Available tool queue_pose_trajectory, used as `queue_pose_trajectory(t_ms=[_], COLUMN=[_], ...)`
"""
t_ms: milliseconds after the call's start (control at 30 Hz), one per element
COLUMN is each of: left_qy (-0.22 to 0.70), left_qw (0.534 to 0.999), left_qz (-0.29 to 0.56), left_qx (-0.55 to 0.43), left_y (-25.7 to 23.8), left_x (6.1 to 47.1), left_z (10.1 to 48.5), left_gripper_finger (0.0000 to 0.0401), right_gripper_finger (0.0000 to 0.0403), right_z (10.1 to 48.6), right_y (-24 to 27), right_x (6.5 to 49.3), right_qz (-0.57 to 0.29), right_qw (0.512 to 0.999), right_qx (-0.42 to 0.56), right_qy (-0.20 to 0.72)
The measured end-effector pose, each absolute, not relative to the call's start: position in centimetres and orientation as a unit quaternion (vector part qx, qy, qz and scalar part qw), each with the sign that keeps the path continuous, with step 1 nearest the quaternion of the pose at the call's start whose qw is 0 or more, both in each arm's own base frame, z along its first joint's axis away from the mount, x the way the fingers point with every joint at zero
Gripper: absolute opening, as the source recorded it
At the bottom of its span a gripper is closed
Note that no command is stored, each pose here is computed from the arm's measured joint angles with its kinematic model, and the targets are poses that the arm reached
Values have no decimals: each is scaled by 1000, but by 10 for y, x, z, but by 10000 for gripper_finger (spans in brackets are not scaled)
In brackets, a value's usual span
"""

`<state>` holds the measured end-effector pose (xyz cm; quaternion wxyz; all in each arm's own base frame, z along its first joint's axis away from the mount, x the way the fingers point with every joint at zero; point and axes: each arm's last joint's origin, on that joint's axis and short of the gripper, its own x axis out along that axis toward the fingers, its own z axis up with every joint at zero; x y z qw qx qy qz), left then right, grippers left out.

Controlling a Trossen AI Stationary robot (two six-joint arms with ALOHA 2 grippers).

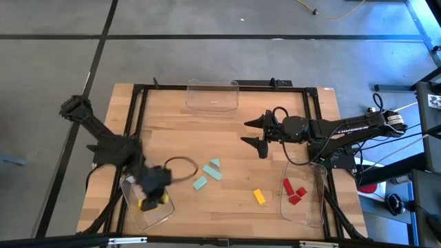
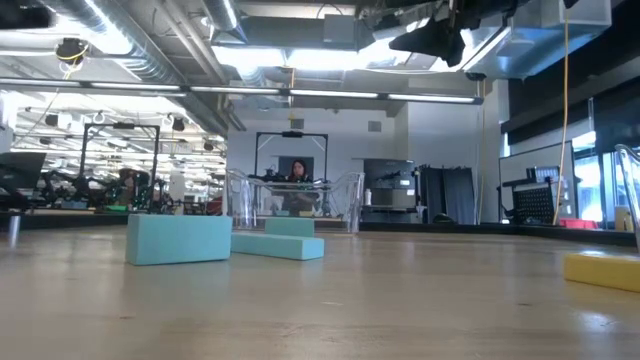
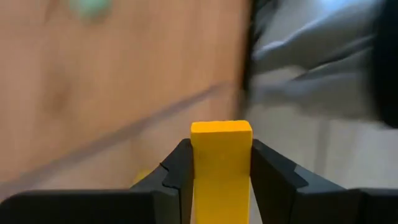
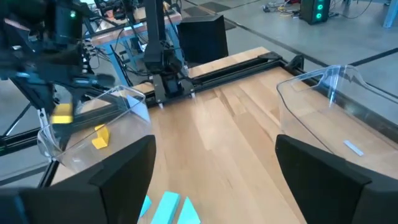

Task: Sort & place blocks by color
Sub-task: Put the left yellow block into the left transparent bin, then put the yellow block into the left transparent bin

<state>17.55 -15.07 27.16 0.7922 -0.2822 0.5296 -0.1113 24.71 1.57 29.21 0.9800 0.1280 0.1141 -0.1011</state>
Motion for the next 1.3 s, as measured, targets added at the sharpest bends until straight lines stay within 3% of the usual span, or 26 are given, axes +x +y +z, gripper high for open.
queue_pose_trajectory(t_ms=[200,367,633,867,1133,1300], left_qy=[624,627,636,653,662,659], left_qw=[728,721,716,710,691,688], left_qz=[37,82,127,88,96,89], left_qx=[-280,-282,-259,-248,-274,-291], left_y=[-153,-149,-133,-134,-134,-130], left_x=[142,136,131,131,132,136], left_z=[245,223,191,186,186,191], left_gripper_finger=[113,113,113,115,212,250], right_gripper_finger=[332,332,332,332,332,332], right_z=[292,292,292,293,293,293], right_y=[16,15,13,13,13,13], right_x=[247,247,247,247,247,247], right_qz=[-101,-105,-140,-140,-140,-140], right_qw=[980,980,977,977,977,977], right_qx=[128,128,123,123,125,125], right_qy=[114,113,106,106,105,106])
